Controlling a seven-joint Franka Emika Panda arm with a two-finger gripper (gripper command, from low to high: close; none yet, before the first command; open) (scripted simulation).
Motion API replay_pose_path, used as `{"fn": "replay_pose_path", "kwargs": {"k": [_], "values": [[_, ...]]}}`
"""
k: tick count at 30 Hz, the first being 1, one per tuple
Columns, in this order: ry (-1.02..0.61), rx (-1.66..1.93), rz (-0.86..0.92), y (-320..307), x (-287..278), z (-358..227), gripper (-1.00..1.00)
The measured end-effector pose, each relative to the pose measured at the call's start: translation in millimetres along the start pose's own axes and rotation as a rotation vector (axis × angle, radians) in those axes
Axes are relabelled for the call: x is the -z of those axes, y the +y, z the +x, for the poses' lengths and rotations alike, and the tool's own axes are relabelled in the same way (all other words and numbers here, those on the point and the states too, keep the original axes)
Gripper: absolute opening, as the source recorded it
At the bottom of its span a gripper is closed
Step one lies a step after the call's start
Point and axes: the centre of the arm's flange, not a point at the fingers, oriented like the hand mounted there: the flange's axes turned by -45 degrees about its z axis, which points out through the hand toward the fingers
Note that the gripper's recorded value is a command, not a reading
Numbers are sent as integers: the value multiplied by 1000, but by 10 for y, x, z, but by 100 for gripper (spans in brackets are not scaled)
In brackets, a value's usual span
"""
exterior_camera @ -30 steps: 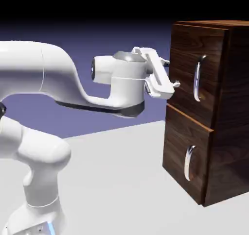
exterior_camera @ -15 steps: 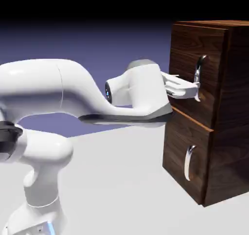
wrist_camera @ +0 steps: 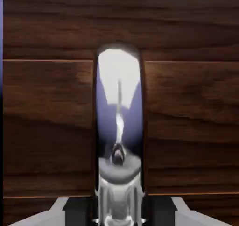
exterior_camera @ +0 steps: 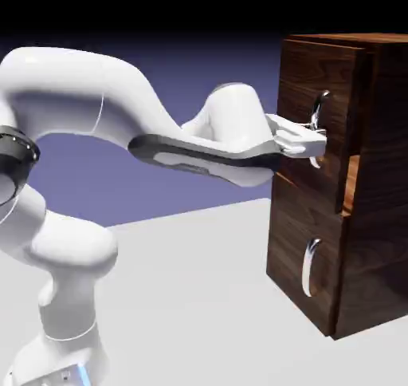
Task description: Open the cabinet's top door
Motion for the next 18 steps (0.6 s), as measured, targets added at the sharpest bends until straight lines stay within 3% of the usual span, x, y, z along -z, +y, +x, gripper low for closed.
{"fn": "replay_pose_path", "kwargs": {"k": [18], "values": [[0,2,360,652,702,1,-100]]}}
